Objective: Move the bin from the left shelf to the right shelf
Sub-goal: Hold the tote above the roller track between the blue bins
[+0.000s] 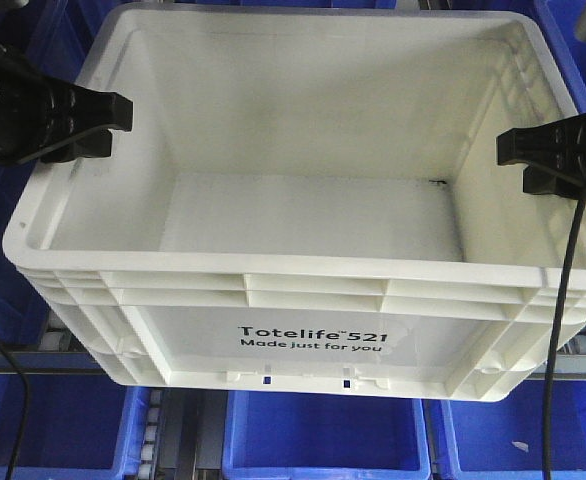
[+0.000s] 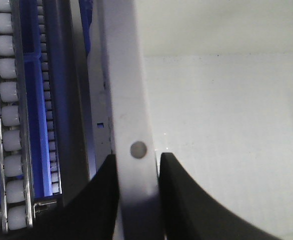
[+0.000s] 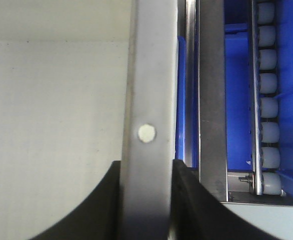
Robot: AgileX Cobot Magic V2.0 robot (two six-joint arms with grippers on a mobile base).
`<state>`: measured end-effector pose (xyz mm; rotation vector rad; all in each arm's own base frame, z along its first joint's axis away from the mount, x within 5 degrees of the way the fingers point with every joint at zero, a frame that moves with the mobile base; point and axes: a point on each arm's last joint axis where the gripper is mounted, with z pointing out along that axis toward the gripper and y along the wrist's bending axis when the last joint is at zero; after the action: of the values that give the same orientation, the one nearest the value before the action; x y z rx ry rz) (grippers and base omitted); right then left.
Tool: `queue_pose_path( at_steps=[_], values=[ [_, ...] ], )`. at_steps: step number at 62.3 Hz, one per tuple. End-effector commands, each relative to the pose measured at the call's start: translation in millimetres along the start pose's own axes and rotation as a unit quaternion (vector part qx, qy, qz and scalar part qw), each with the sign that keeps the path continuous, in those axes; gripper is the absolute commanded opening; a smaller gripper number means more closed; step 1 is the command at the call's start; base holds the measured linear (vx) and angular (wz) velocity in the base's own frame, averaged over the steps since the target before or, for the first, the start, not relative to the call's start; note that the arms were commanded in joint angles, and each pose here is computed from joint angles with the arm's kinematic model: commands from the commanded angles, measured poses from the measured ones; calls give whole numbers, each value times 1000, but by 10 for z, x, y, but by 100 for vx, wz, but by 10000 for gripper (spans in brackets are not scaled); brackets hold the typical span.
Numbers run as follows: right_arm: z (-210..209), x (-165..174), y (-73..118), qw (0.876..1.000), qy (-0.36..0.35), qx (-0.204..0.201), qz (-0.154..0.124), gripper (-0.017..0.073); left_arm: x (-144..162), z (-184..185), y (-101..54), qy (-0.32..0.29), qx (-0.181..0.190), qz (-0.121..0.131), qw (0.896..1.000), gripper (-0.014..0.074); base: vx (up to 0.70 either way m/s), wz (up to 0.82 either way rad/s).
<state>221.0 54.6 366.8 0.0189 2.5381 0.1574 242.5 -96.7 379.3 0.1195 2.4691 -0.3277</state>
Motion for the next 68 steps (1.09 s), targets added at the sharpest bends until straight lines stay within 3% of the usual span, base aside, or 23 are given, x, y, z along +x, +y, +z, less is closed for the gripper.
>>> queue_pose_path(
  at_steps=[1,68],
  values=[
    [-228,-157,-24,995,-95,0,-17,-1,-141,-253,-12,-86,7,18,996,-6,5,1],
    [-228,-157,-24,995,-95,0,-17,-1,-141,-253,-12,-86,7,18,996,-6,3,0]
  ],
)
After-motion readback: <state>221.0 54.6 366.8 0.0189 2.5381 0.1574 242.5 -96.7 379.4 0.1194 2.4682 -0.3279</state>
